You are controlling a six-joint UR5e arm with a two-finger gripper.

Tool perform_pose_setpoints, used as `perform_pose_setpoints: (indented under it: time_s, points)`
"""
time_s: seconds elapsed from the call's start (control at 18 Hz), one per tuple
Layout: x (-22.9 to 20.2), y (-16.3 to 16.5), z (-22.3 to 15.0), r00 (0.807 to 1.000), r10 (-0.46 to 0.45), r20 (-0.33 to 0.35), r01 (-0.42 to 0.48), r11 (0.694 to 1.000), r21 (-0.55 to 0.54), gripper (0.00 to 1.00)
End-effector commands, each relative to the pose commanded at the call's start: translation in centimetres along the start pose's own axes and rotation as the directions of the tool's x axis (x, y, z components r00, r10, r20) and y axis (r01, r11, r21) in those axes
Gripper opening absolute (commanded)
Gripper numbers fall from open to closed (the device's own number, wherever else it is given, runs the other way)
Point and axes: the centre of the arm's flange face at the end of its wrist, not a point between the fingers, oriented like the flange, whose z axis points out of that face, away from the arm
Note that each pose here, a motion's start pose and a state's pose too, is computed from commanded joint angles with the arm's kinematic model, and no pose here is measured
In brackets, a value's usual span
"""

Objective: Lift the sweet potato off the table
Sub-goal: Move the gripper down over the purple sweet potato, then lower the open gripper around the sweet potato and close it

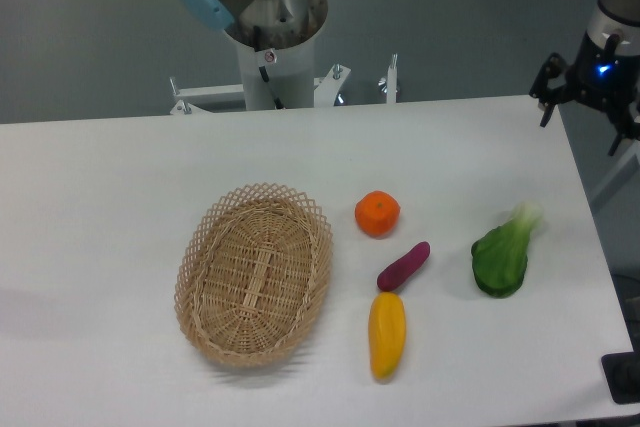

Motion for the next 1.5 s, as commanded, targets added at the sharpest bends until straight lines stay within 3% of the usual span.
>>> perform_pose_setpoints:
  time_s: [0.22, 0.56, 0.72, 1.0, 1.5]
  points:
    - [2.3, -5.8, 3.4, 0.996, -0.09, 0.021, 0.09, 0.996, 0.023, 1.0]
    - [6.1, -11.8, 11.0, 0.998, -0.067, 0.002, 0.066, 0.997, 0.029, 1.0]
    - [9.0, -11.9, 15.0, 0.999, -0.031, -0.03, 0.032, 0.999, 0.019, 1.0]
    - [14.1, -11.7, 19.5, 0.998, 0.068, -0.013, -0.068, 0.997, 0.031, 1.0]
    - [15.8, -12.4, 22.1, 0.991, 0.134, -0.022, -0.134, 0.991, 0.03, 1.0]
